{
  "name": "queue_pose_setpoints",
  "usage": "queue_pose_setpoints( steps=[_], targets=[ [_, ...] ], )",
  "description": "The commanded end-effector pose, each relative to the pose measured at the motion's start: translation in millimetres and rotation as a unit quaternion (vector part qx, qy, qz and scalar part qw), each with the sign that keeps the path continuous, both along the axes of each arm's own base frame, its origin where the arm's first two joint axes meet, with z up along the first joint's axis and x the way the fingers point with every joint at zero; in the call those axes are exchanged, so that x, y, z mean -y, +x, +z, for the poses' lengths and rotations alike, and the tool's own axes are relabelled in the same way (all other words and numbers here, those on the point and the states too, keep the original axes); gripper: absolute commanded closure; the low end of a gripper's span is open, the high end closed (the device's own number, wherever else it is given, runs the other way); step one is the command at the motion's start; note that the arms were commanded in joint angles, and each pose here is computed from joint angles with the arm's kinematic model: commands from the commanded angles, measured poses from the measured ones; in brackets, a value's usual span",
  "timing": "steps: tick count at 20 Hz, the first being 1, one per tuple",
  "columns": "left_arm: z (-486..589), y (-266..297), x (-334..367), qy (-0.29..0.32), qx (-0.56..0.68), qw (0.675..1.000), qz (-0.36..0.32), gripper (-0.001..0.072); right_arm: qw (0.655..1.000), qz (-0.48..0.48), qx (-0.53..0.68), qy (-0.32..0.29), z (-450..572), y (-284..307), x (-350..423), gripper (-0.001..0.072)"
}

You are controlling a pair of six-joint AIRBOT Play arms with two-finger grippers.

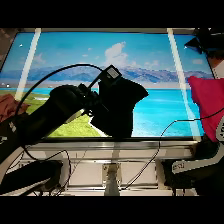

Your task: Fold the clothes and pants, and hang the long-sleeved shirts on hangers.

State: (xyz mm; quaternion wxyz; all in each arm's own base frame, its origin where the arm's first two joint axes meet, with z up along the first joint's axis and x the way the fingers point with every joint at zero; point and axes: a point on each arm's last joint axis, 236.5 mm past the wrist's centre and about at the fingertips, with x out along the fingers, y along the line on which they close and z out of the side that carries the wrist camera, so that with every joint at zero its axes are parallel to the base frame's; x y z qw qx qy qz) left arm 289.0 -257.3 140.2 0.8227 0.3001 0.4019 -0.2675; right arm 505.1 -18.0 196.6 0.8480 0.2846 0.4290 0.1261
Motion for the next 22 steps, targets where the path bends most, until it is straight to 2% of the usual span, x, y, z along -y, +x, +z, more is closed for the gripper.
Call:
queue_pose_setpoints(
  steps=[1, 4, 5, 7, 10, 12, 13, 15, 16, 18, 19, 22],
  targets=[
    [10, 16, -38, 0.039, 0.027, 0.998, 0.043, 0.0690, 0.995, 0.055, -0.086, -0.013, -44, -31, -5, 0.0694],
    [-3, 38, -66, 0.022, 0.009, 0.995, 0.096, 0.0691, 0.987, 0.086, -0.130, 0.039, -74, -44, -25, 0.0696],
    [-16, 42, -77, -0.001, -0.019, 0.992, 0.121, 0.0691, 0.982, 0.099, -0.147, 0.061, -89, -51, -34, 0.0696],
    [-41, 45, -82, -0.091, -0.089, 0.978, 0.165, 0.0691, 0.971, 0.112, -0.194, 0.089, -127, -67, -48, 0.0695],
    [-69, 35, -67, -0.233, -0.198, 0.940, 0.151, 0.0691, 0.952, 0.111, -0.260, 0.118, -179, -84, -66, 0.0691],
    [-85, 24, -66, -0.303, -0.249, 0.910, 0.136, 0.0691, 0.949, 0.107, -0.272, 0.121, -198, -80, -72, 0.0673],
    [-96, 20, -72, -0.324, -0.267, 0.895, 0.148, 0.0691, 0.949, 0.105, -0.272, 0.120, -203, -77, -76, 0.0608],
    [-126, 8, -89, -0.326, -0.302, 0.879, 0.177, 0.0688, 0.951, 0.108, -0.266, 0.115, -207, -72, -85, 0.0334],
    [-138, 3, -93, -0.323, -0.316, 0.872, 0.189, 0.0629, 0.953, 0.107, -0.260, 0.111, -207, -68, -89, 0.0295],
    [-160, -6, -92, -0.313, -0.347, 0.864, 0.188, 0.0259, 0.955, 0.112, -0.252, 0.105, -208, -64, -100, 0.0293],
    [-169, -10, -88, -0.305, -0.360, 0.864, 0.176, 0.0228, 0.956, 0.115, -0.249, 0.102, -208, -62, -106, 0.0292],
    [-197, -21, -72, -0.287, -0.398, 0.861, 0.137, 0.0228, 0.955, 0.126, -0.248, 0.099, -208, -64, -117, 0.0274]
  ],
)
